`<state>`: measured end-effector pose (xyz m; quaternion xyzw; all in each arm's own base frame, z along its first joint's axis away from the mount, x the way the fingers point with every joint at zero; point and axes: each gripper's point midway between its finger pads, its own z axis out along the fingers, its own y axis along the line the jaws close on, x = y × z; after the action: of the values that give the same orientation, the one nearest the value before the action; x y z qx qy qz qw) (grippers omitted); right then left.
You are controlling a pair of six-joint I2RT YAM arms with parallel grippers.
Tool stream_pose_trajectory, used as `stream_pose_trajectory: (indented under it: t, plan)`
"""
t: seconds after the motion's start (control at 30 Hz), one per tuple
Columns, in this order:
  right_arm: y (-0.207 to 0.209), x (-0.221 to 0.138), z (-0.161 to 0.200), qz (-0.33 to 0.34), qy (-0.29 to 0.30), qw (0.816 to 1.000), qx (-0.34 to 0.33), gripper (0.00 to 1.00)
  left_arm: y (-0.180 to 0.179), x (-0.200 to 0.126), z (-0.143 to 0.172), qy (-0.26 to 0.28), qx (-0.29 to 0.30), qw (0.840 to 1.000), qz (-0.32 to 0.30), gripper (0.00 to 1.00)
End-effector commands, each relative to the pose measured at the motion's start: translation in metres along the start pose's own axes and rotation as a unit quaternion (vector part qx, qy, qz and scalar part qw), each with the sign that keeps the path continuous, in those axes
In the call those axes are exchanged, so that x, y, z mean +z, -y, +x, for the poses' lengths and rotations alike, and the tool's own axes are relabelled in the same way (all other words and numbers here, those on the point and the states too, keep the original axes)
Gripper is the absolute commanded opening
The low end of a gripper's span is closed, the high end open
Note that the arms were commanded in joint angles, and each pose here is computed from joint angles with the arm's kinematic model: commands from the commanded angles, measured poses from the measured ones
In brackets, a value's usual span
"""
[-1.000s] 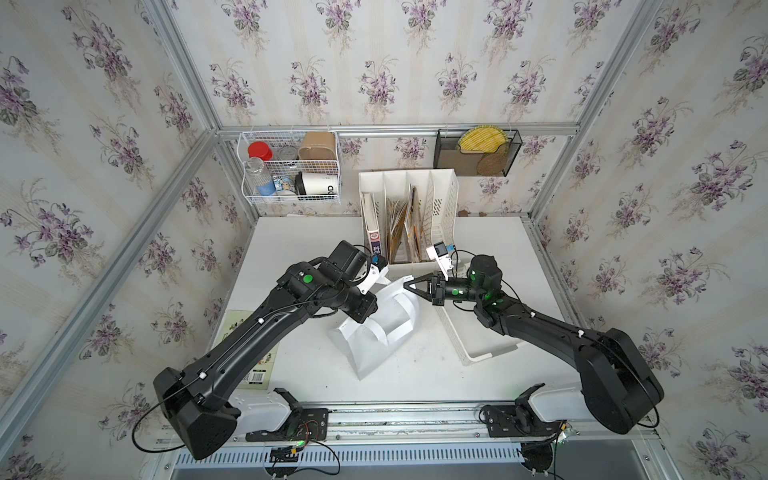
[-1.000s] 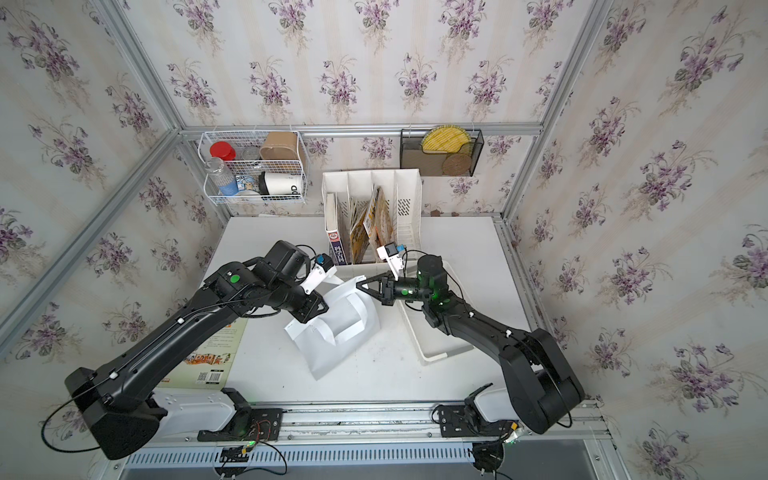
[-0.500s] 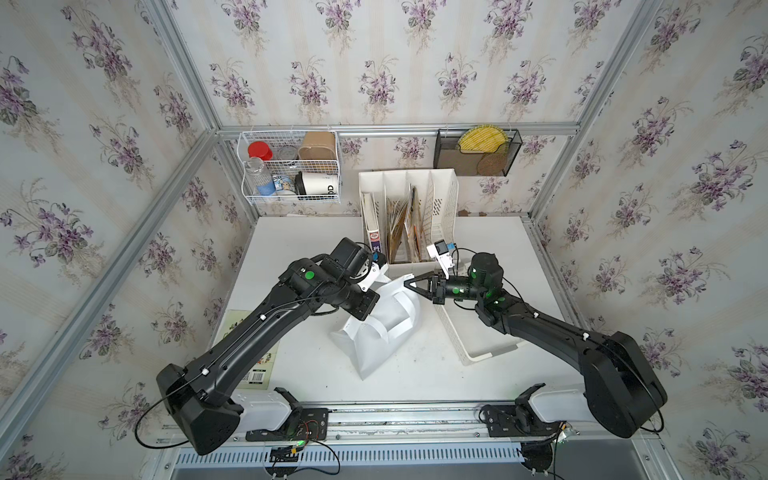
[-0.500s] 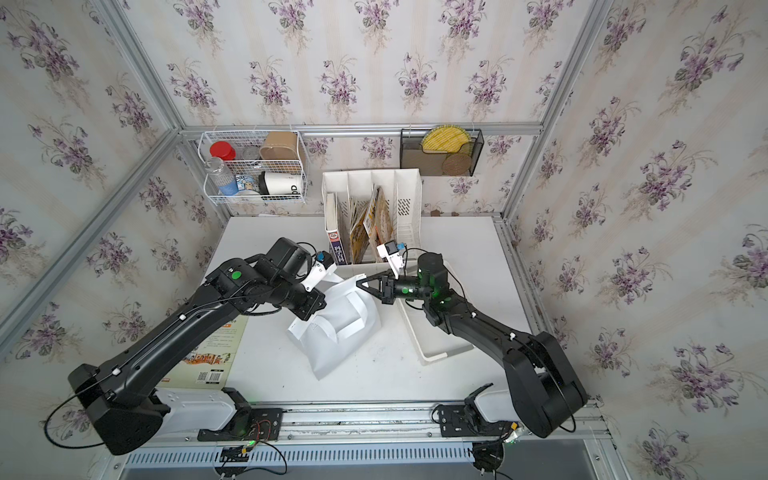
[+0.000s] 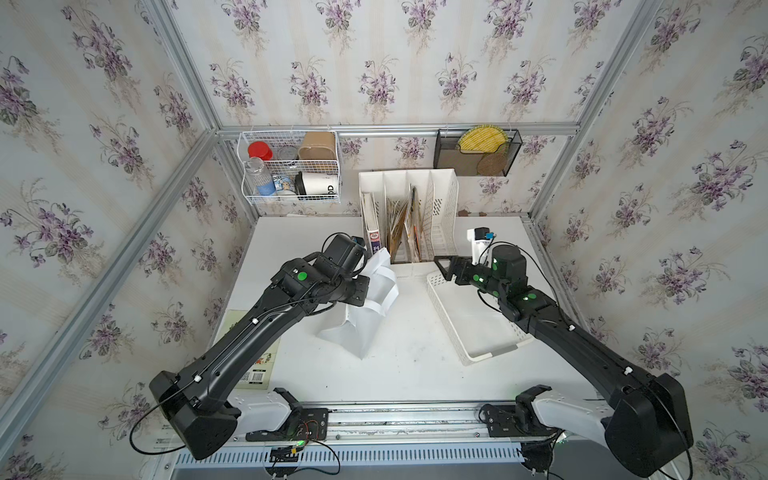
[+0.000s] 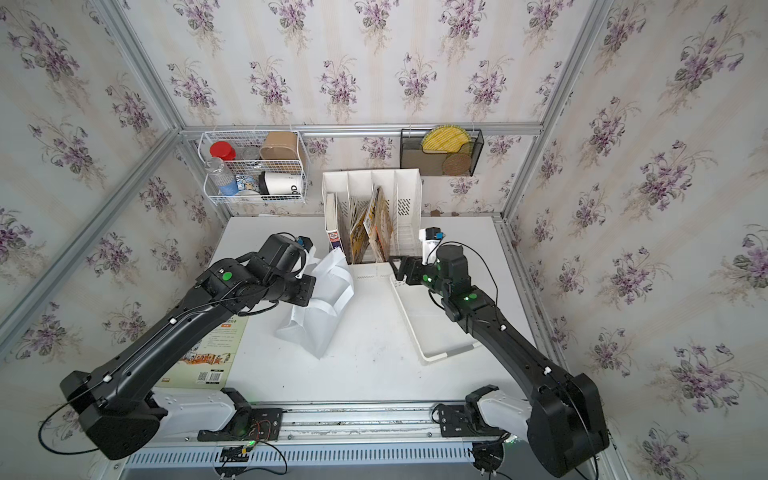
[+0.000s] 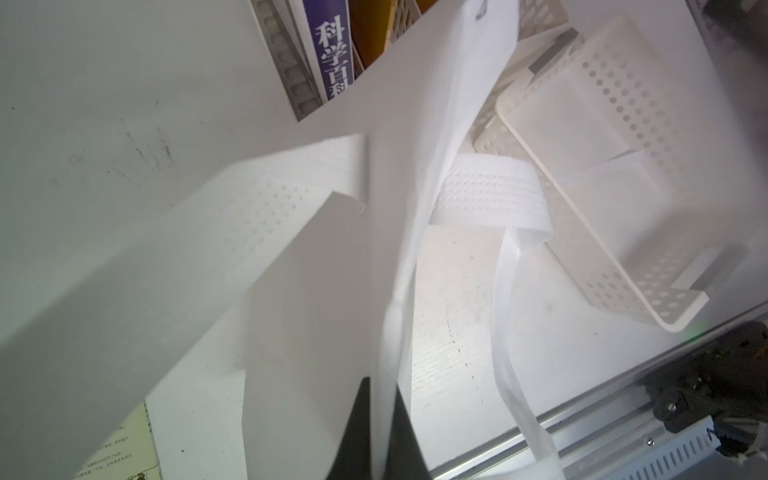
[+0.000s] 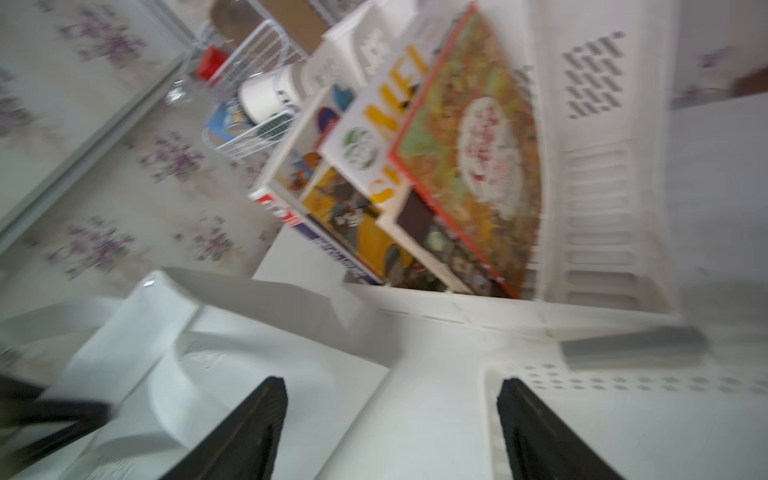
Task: Place the ice pack in the delivery bag
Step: Pick up the delivery bag from the center of the board, then place the delivery bag at the center of the board, then move the bin to the center of the board.
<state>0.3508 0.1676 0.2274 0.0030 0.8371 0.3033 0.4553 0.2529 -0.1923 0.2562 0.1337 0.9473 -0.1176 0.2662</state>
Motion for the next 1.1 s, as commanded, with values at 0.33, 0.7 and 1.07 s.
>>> stream_pose_trajectory:
  t: [0.33,0.7,1.07]
  plan:
    - [0.184,-0.032,0.030,0.269,-0.019,0.954,0.130,0.92,-0.012,0.010,-0.037,0.074,-0.124,0.989,-0.026,0.00]
    - [0.207,-0.020,0.064,0.279,-0.073,0.942,0.173,0.92,0.000,0.012,-0.039,0.071,-0.121,0.990,0.019,0.05]
    - [0.170,-0.022,0.079,0.185,-0.073,0.953,0.228,0.84,0.016,-0.038,-0.061,0.148,-0.133,0.975,0.096,0.42]
